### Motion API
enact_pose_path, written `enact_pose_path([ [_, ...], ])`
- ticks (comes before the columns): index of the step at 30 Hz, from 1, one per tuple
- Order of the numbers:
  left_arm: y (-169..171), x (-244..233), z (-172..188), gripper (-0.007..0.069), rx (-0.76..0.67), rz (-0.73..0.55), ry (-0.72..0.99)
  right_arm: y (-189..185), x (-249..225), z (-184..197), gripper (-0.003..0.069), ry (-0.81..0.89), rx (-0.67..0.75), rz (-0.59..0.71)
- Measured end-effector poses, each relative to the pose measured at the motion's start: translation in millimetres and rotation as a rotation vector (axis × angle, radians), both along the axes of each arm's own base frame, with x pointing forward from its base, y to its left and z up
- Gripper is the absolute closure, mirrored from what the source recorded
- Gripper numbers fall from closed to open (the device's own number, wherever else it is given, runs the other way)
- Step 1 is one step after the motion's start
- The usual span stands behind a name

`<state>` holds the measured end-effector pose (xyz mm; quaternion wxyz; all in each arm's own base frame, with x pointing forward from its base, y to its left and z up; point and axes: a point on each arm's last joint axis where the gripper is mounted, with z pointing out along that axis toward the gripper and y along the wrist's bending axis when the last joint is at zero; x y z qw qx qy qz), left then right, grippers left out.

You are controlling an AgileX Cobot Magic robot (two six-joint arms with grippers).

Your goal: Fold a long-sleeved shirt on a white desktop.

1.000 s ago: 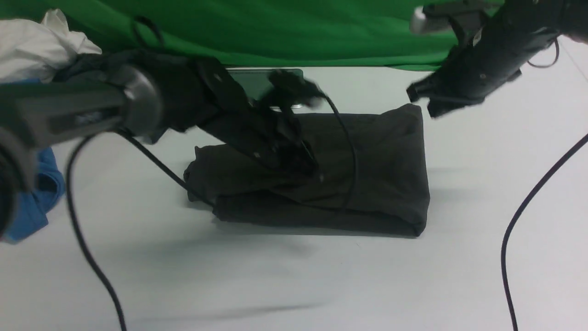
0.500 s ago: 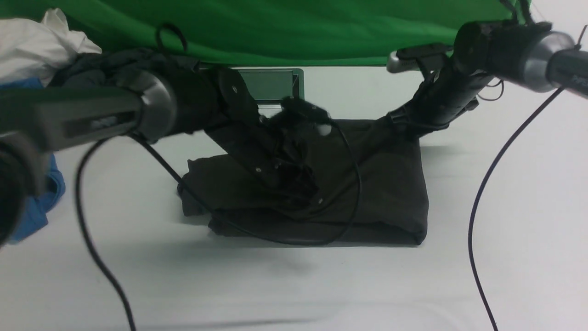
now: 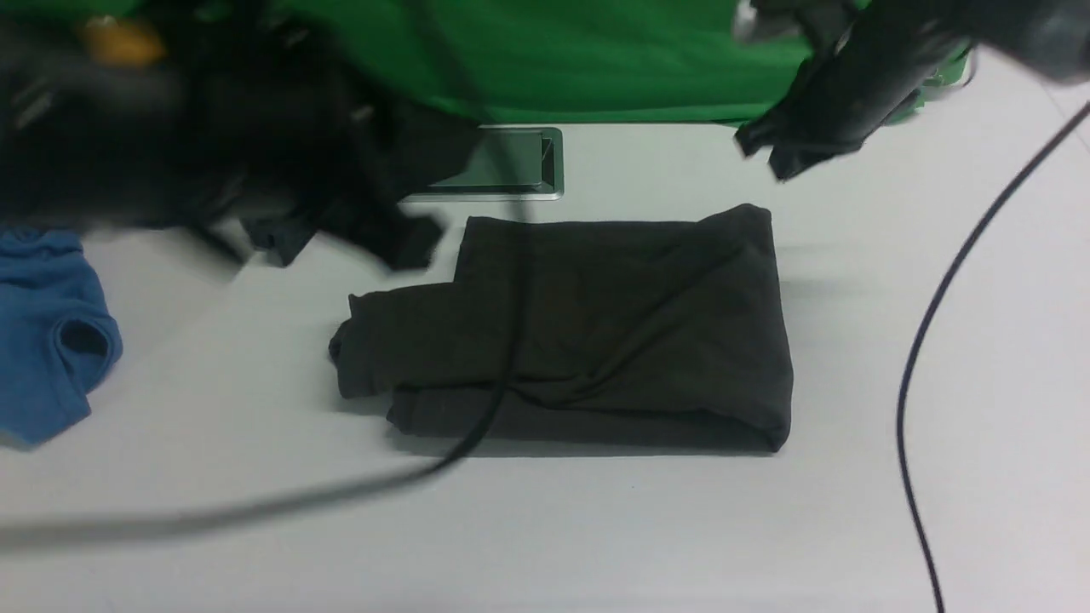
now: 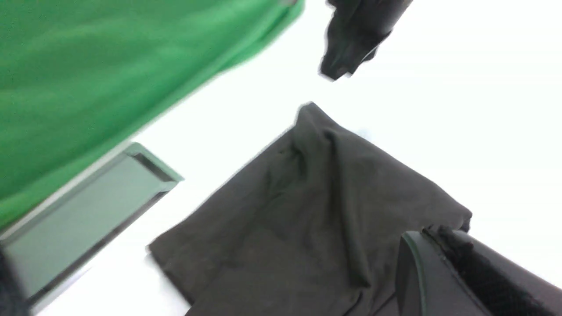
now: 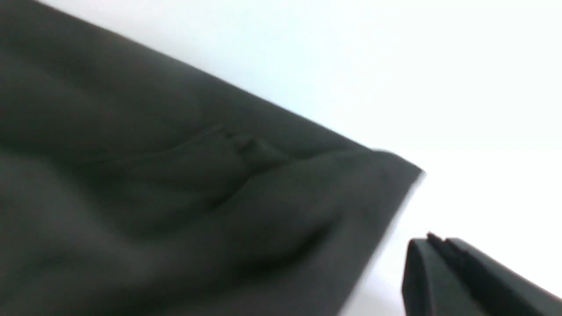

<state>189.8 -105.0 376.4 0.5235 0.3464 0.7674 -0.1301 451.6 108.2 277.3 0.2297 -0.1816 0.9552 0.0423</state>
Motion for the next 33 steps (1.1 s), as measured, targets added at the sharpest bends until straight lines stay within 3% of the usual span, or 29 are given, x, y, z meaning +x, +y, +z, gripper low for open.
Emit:
enact_pose_path([
  [5,35.0,-67.9,-30.7,0.0608,-0.059,0.063,-0.145,-15.1,-66.8,75.1,0.0639,-0.099,0.029,-0.011],
  [8,46.6,-91.4,-47.2,0.0608,-0.083,0.078,-0.197,-22.8,-100.7,95.8,0.0638,-0.13,0.044,-0.024],
  [12,67.4,-128.7,-85.2,0.0608,-0.156,0.129,-0.345,-44.2,-195.4,128.1,0.0638,-0.218,0.1,-0.074],
  [22,77.4,-145.2,-120.2,0.0608,-0.181,0.156,-0.44,-74.0,-326.4,99.5,0.0636,-0.335,0.233,-0.201],
  [29,78.0,-144.9,-123.4,0.0608,-0.093,0.144,-0.461,-82.0,-355.8,65.1,0.0611,-0.567,0.332,-0.222],
  [33,78.7,-144.6,-124.1,0.0608,-0.05,0.141,-0.479,-84.1,-363.9,42.4,0.0586,-0.582,0.338,-0.226],
])
